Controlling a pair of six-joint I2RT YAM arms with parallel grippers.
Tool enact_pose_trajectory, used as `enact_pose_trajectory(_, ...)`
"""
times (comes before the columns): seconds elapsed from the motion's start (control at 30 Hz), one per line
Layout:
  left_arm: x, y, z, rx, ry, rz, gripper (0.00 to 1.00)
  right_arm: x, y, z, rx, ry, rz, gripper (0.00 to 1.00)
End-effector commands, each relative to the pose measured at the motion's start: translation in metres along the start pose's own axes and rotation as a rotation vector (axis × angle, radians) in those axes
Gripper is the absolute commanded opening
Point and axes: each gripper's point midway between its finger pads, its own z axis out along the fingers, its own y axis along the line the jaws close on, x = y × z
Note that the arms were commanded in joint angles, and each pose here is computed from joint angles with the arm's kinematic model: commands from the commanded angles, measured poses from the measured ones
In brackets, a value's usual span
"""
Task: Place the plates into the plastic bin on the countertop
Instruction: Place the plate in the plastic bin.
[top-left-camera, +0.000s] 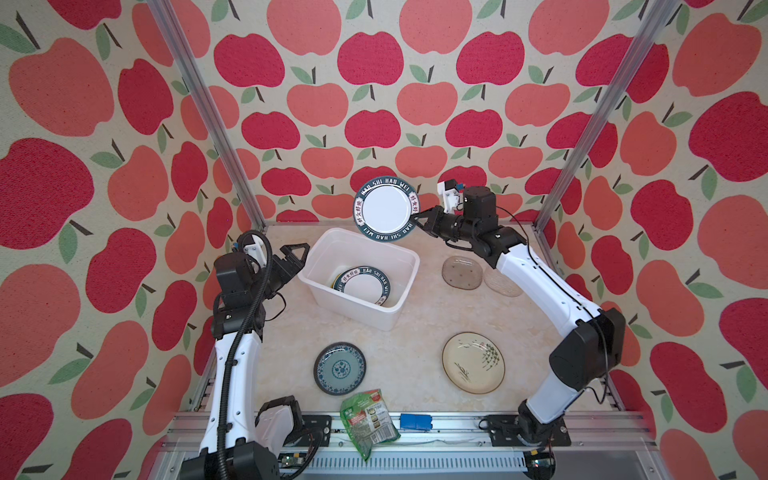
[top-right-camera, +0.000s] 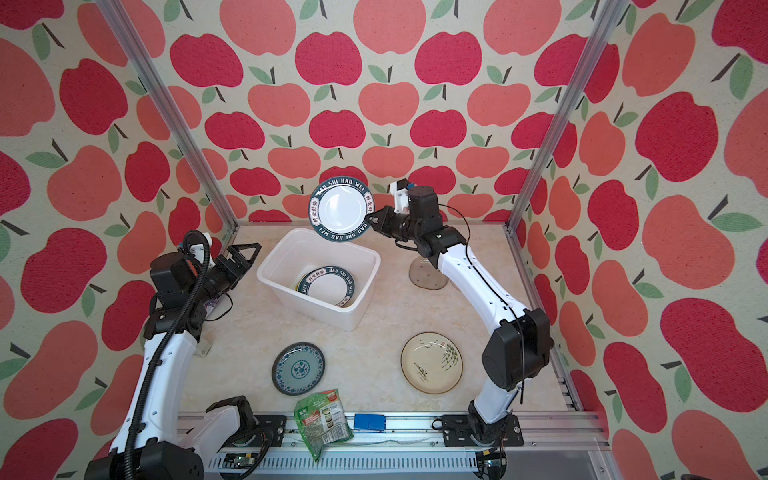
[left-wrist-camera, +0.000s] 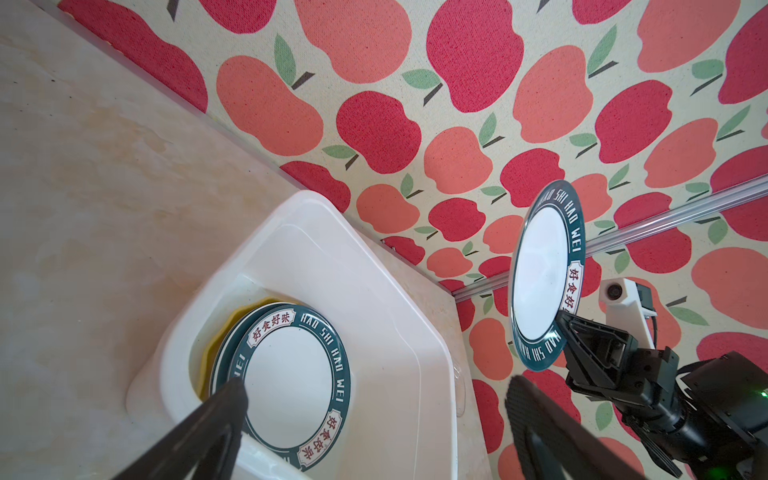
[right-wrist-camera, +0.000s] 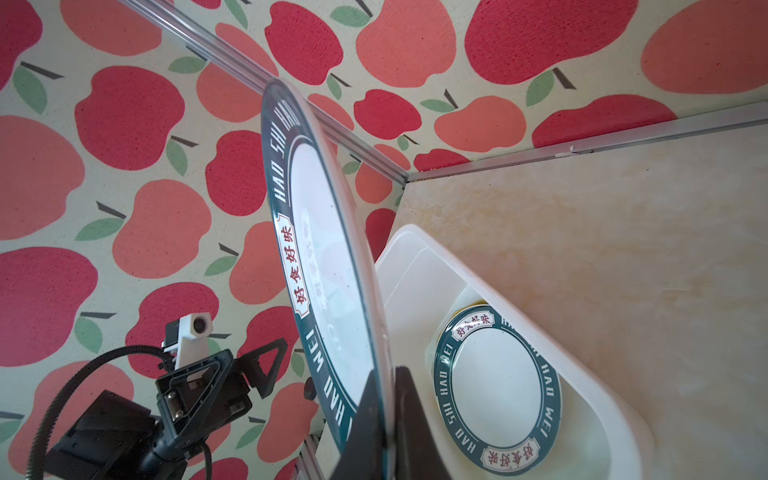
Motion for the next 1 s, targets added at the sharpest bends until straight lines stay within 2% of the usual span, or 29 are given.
enact_pose_trajectory(0.0,-0.007,0.001,0.001,0.02,-0.053,0.021,0.99,0.022,0.011,0.021,-0.051,0.086,-0.056,0.0)
enact_pose_trajectory(0.13,-0.004,0.018,-0.004,-0.067,-0.084,-0.024,0.99,0.034,-0.001,0.043,-0.026,0.132,-0.012,0.0)
enact_pose_trajectory(0.37,0.018,0.027,-0.021,-0.196,-0.026,-0.064,0.99,0.058,-0.01,0.071,0.08,0.221,0.004,0.0)
enact_pose_trajectory(0.67,0.028,0.021,-0.034,-0.23,0.008,-0.056,0.99,0.099,-0.05,0.088,0.295,0.394,0.005,0.0)
enact_pose_trajectory(0.97,0.024,0.017,-0.028,-0.21,0.022,-0.058,0.99,0.119,-0.085,0.095,0.425,0.46,0.016,0.0)
